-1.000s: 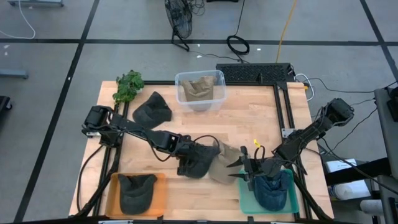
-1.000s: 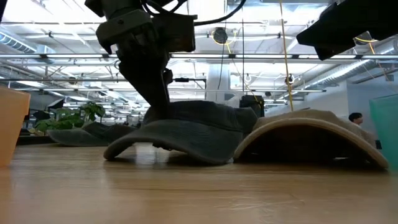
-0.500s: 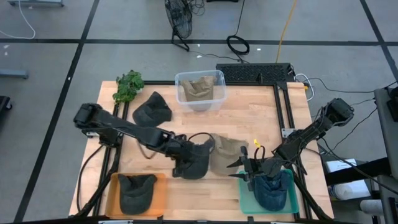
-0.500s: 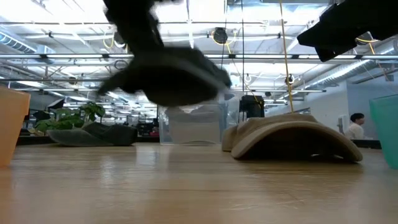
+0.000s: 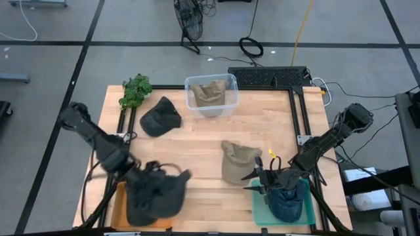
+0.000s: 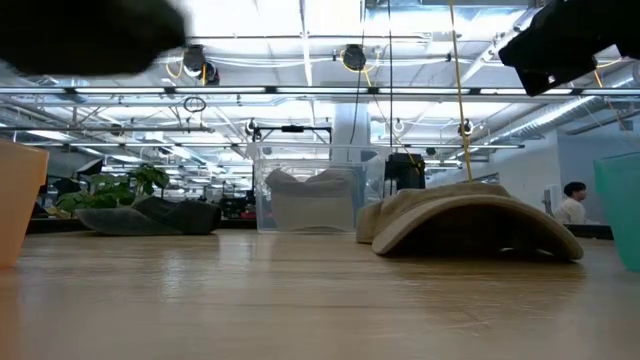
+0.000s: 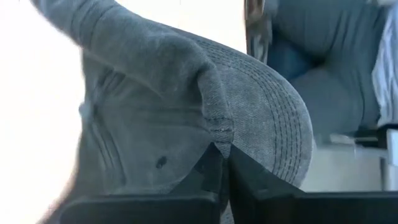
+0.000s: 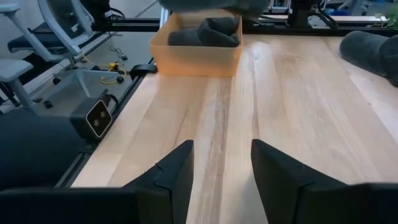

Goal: Pick & Place hat
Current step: Put the right black cap into the orange bin

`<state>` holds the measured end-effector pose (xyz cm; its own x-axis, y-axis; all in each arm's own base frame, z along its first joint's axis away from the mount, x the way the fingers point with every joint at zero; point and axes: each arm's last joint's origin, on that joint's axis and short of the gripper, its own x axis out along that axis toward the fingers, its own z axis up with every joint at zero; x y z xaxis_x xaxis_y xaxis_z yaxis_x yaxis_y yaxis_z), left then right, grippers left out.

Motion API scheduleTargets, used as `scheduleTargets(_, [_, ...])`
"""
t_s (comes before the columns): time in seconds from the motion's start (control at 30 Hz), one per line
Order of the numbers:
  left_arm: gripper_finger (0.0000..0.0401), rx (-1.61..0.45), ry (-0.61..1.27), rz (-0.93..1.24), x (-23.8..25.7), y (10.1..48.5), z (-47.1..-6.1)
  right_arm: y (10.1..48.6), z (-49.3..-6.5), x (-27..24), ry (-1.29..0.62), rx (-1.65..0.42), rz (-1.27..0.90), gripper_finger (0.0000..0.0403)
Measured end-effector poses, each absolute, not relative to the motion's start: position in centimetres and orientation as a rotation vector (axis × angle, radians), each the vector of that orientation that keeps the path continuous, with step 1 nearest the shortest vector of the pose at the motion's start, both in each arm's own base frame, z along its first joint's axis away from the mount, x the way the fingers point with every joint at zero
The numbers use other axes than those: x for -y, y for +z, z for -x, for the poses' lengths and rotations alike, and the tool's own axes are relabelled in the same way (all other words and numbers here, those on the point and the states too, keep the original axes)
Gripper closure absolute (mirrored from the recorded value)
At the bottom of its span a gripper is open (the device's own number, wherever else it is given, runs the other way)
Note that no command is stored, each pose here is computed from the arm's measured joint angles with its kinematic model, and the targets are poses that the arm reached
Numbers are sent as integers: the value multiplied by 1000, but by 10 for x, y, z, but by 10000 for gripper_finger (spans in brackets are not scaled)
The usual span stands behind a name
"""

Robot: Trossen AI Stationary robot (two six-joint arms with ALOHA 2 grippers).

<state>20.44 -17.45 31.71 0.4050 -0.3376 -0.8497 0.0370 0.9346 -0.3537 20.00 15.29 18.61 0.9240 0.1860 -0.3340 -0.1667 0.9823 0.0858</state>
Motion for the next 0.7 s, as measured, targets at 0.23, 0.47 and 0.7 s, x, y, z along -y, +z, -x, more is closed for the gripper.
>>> scheduleTargets(0.23, [396,-1256,-177,478,216,307,-159,187,-200,-154,187,-336,-58,264])
scheduleTargets(0.47, [395,-1187,-112,541,244,306,-120,188,-200,-154,186,-326,-64,264])
scheduleTargets(0.7, [385,-1173,-119,562,268,284,-107,190,-201,-154,187,-307,-80,264])
